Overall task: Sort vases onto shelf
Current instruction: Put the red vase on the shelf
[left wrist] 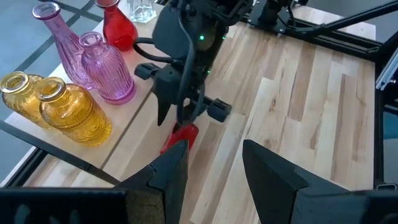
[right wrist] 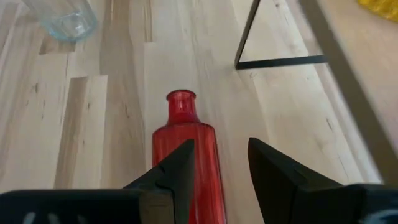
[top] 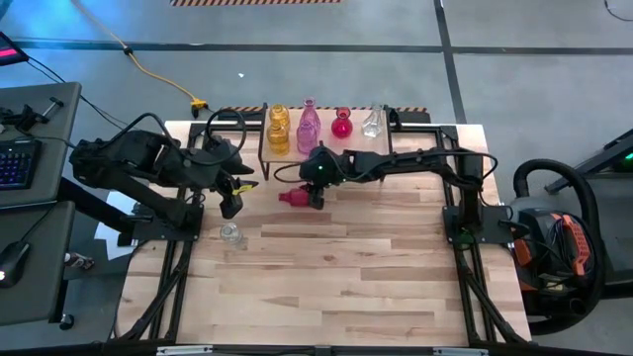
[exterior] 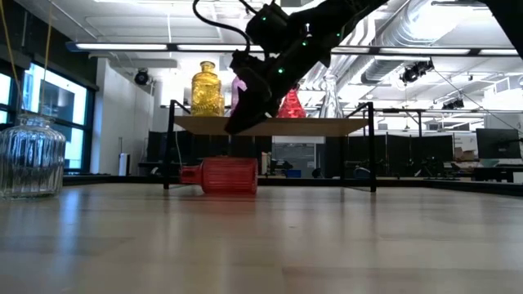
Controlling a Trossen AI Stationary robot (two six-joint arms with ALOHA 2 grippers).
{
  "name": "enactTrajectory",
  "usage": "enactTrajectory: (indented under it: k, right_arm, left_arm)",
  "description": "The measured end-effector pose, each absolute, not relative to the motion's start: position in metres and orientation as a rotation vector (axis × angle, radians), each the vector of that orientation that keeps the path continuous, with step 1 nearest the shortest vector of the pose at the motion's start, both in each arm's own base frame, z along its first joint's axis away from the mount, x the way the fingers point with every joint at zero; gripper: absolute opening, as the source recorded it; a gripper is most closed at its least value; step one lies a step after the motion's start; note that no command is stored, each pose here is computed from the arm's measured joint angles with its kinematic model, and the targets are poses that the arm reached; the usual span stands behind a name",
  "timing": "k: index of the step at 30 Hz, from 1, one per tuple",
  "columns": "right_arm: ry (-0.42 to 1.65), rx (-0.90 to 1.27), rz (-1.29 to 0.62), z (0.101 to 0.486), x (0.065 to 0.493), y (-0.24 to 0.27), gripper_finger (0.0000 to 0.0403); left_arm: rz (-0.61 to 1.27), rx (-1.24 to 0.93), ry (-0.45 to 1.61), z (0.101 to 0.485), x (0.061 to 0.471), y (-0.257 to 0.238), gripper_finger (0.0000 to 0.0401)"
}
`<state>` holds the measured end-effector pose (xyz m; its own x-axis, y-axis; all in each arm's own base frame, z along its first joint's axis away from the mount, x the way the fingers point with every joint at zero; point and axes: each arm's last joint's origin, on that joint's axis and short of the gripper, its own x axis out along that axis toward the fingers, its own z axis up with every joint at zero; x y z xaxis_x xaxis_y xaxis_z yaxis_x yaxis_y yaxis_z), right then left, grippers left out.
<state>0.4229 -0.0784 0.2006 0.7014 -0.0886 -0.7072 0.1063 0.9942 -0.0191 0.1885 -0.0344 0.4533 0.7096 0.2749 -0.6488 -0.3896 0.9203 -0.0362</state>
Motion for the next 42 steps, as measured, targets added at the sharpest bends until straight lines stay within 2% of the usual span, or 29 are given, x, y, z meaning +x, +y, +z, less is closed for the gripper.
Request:
enactTrajectory:
  k: [10, 17, 28, 38, 42]
  right_arm:
    - [0.904, 0.088, -0.070, 0.199, 0.424, -0.047, 0.0130]
    - [0.849, 0.020, -0.084, 0.201, 0.430, -0.033, 0.0130]
    - [0.806, 0.075, -0.078, 0.193, 0.439, -0.029, 0.0130]
    - [0.705, -0.219, 0.090, 0.225, 0.454, 0.002, 0.0131]
    - [0.709, -0.232, 0.082, 0.228, 0.464, 0.004, 0.0131]
  left_arm:
    - [0.373, -0.182, 0.688, 0.453, 0.189, -0.034, 0.0145]
    - [0.371, -0.174, 0.690, 0.453, 0.189, -0.034, 0.0145]
    - [0.371, -0.174, 0.691, 0.453, 0.188, -0.034, 0.0145]
    - [0.371, -0.173, 0.693, 0.453, 0.189, -0.035, 0.0145]
    - [0.374, -0.180, 0.693, 0.453, 0.190, -0.035, 0.0145]
